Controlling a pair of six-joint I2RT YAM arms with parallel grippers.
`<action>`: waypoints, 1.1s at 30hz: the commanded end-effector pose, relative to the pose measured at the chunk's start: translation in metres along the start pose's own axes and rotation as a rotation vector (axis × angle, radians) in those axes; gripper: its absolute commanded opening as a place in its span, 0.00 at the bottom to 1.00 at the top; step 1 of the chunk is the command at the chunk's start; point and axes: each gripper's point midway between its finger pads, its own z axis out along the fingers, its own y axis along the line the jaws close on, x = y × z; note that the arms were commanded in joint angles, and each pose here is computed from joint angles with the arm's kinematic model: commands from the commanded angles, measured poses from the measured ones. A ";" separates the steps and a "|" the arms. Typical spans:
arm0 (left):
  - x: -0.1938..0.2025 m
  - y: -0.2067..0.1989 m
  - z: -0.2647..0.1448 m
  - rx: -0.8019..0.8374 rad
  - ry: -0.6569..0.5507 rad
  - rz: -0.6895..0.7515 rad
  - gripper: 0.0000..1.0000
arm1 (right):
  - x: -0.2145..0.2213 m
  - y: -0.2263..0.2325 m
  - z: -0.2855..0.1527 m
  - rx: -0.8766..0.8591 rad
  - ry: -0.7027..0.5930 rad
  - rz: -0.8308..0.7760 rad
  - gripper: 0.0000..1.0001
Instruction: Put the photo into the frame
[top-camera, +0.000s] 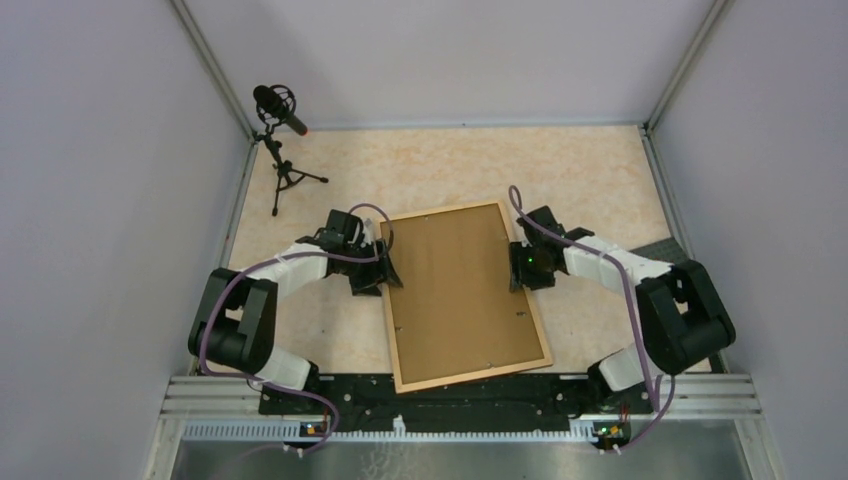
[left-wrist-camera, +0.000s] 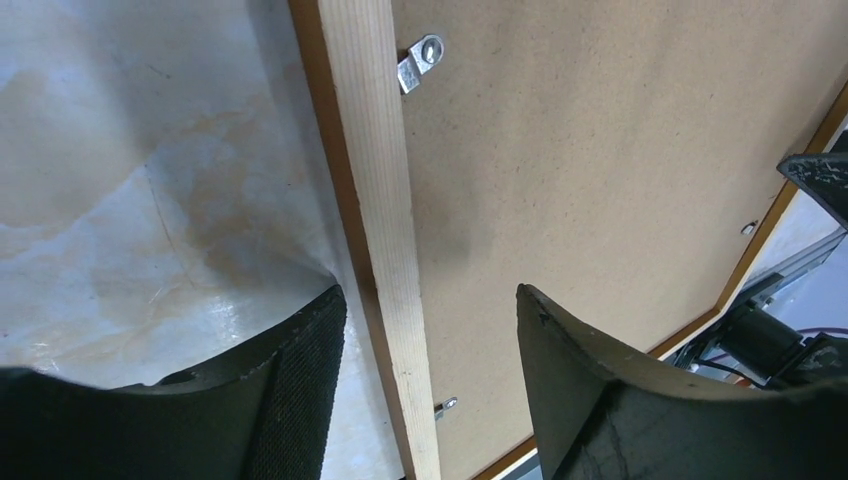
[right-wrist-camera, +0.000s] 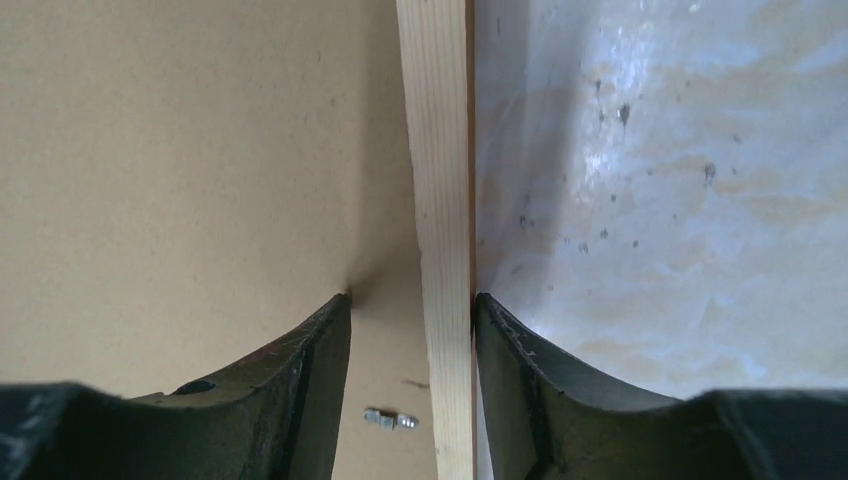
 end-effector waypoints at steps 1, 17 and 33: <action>-0.005 0.015 0.004 -0.064 -0.027 -0.002 0.67 | -0.048 0.012 0.016 -0.009 -0.101 -0.002 0.48; -0.028 0.037 -0.001 -0.077 -0.049 -0.066 0.62 | -0.074 -0.006 -0.008 0.135 -0.089 -0.120 0.63; -0.023 0.038 0.002 -0.057 -0.024 -0.088 0.60 | -0.015 0.005 -0.003 0.044 0.004 -0.097 0.52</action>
